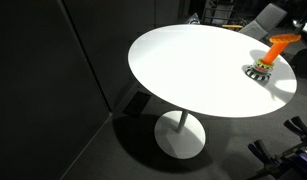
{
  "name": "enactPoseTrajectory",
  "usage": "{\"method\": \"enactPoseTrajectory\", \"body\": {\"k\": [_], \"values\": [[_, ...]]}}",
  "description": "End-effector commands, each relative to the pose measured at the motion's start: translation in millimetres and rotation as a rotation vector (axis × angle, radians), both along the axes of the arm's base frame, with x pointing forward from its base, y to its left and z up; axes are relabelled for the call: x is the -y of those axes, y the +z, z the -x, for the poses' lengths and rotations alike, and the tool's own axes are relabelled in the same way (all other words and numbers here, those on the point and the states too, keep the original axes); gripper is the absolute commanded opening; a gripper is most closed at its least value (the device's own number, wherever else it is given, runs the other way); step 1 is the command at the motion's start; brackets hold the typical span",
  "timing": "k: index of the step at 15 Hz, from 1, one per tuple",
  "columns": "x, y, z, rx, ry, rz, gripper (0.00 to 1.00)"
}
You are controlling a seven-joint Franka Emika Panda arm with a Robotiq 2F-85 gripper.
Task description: Put the round, orange item on the block
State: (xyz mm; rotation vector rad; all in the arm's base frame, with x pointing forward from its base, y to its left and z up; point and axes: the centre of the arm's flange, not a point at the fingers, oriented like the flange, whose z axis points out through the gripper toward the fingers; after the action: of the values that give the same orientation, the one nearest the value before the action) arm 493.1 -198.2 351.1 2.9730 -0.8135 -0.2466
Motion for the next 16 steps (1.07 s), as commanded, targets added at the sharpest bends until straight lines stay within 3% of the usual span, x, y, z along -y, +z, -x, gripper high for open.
{"method": "enactPoseTrajectory", "body": {"k": [1,16], "values": [[6.5,-1.6,6.1,-0.005,0.023,0.013,1.00],[9.1,-17.9,7.1,-0.033,0.015,0.001,1.00]]}}
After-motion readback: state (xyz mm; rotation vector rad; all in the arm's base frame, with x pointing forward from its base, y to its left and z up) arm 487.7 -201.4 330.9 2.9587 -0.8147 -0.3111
